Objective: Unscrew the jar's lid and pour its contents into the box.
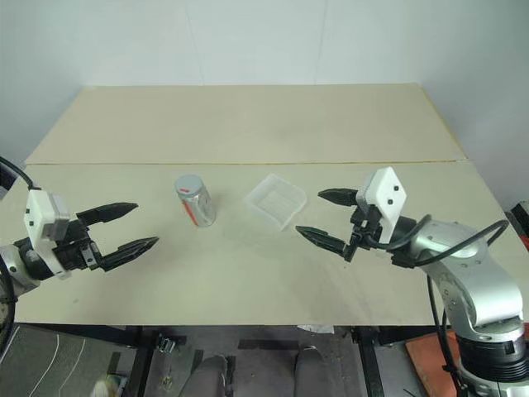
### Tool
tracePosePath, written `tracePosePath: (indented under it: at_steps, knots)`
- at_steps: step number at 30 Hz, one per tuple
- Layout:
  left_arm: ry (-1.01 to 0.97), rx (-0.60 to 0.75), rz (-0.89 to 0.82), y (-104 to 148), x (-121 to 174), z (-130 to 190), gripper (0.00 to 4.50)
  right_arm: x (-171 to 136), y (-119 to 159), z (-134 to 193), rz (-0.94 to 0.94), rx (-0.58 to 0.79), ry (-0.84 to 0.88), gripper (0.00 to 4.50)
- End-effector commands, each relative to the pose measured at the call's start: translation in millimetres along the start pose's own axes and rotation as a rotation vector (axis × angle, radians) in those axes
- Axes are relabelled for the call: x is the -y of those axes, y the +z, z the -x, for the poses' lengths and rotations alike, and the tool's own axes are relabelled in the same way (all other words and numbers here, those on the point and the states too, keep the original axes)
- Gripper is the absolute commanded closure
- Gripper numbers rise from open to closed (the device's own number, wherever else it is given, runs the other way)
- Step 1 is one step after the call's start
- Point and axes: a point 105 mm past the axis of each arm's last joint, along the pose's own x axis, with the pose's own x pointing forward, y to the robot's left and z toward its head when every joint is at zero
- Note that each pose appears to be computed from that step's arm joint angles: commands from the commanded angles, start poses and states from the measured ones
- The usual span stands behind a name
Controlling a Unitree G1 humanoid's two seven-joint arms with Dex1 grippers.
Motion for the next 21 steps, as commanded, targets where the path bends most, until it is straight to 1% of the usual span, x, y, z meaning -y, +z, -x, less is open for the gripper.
tracePosePath:
  at_steps: [1,5,10,13,21]
  knots:
    - [0.01,0.004,-0.056,13,-5,-1,0.02,1,9,-1,0.074,0.017,-0.039,0.0]
    - [0.008,0.02,-0.058,14,-5,-5,0.02,-1,2,2,0.069,-0.003,-0.053,0.0]
    - [0.043,0.044,-0.015,2,-5,-15,0.02,-3,9,9,0.086,0.001,-0.055,0.0]
    - [0.082,0.053,0.001,-5,-8,-27,0.02,-2,12,10,0.104,0.0,-0.045,0.0]
    - [0.188,0.068,0.055,-15,-11,-46,0.02,0,14,14,0.118,-0.032,-0.034,0.0]
